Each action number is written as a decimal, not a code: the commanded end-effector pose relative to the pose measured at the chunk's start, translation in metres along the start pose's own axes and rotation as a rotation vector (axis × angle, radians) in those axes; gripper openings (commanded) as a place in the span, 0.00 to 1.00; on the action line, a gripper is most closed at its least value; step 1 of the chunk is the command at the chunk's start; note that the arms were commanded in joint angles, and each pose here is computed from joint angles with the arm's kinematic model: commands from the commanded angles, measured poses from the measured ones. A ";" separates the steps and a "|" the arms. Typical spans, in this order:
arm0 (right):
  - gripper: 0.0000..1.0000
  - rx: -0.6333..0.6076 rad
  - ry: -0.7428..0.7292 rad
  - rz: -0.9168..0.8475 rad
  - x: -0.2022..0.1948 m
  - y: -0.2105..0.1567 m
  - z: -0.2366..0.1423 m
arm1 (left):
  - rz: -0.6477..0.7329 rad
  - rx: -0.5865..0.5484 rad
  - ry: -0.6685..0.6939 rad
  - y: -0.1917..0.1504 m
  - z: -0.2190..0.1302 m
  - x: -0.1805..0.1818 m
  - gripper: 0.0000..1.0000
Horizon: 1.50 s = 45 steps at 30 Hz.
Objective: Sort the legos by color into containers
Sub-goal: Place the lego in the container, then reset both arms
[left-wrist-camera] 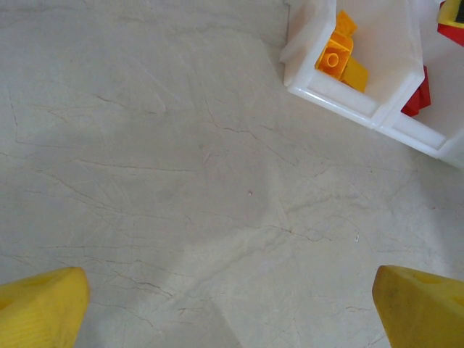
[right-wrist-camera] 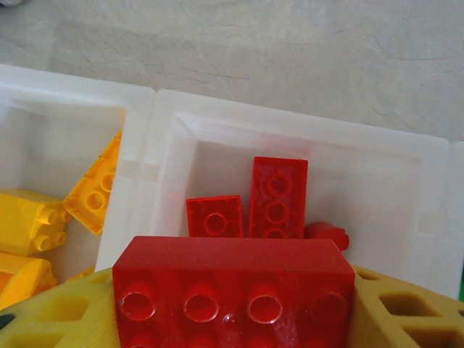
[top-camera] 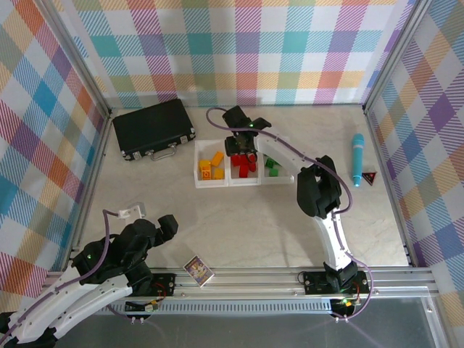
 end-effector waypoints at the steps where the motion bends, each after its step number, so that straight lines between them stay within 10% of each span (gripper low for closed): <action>1: 0.60 -0.008 0.023 -0.018 0.003 0.010 -0.010 | -0.011 -0.028 0.028 0.003 0.000 0.010 1.00; 8: 0.86 -0.008 -0.009 -0.022 -0.004 0.016 -0.028 | -0.017 -0.050 0.021 0.006 0.000 0.009 1.00; 16: 0.89 -0.060 -0.017 -0.005 -0.014 0.020 -0.068 | 0.006 -0.093 0.016 0.015 -0.001 0.004 1.00; 30: 0.99 -0.427 -0.194 -0.145 -0.086 -0.016 -0.157 | 0.408 -0.590 0.059 0.093 -0.010 -0.044 1.00; 35: 0.99 -0.689 -0.196 -0.337 -0.102 -0.037 -0.164 | 0.306 -0.877 0.277 0.127 -0.026 -0.019 1.00; 45: 0.99 -0.717 -0.265 -0.063 -0.188 -0.115 -0.138 | 0.285 -0.782 0.287 0.132 0.041 0.010 1.00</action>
Point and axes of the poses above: each hand's point on the last joint's axis, 136 mm out from that joint toward the fingers, its own z axis out along the fingers, its own x axis along the line the jaws close on, y = z × x, the point moved 1 cm from there along -z, back along the fingers, and after that the axes turned 9 degrees about -z, right-handed, at the moved point
